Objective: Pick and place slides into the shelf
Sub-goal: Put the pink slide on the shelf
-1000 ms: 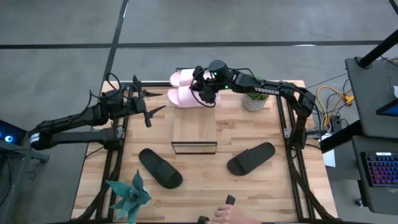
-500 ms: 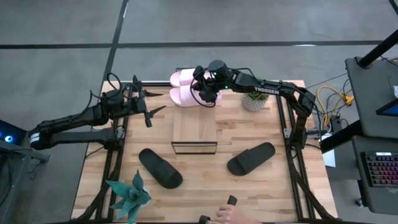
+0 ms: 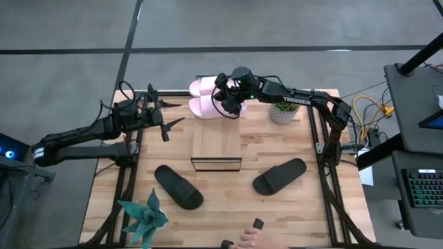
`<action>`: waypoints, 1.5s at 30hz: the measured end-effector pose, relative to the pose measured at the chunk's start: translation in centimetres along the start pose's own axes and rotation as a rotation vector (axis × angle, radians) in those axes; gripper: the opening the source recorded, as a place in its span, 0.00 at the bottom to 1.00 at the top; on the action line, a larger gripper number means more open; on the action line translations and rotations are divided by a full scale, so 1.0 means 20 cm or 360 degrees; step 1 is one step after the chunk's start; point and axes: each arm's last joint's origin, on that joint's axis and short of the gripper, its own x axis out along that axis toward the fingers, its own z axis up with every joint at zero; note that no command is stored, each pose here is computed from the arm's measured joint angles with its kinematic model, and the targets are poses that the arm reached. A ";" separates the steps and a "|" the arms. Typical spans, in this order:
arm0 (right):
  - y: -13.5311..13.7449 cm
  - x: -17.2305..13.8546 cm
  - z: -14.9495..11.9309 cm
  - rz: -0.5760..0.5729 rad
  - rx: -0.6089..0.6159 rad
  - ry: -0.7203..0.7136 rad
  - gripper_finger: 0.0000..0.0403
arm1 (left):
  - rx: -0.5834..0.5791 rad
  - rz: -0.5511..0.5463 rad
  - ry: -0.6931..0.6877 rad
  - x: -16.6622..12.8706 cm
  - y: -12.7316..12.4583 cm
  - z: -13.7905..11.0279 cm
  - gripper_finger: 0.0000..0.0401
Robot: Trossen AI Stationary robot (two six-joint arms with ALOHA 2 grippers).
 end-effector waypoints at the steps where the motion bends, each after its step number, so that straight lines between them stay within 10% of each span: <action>1: 0.00 0.00 0.00 0.0000 0.0000 0.0000 0.04 | 0.0000 0.0000 0.0000 0.00 0.00 0.00 0.53; 23: -0.01 0.00 0.01 -0.0020 0.0078 -0.0051 0.40 | 0.0003 -0.0042 0.0072 0.06 -0.02 -0.03 0.53; 45: -0.11 -0.14 0.07 -0.0285 0.0259 0.0501 0.36 | -0.0094 -0.0187 0.0340 0.14 -0.07 -0.12 0.51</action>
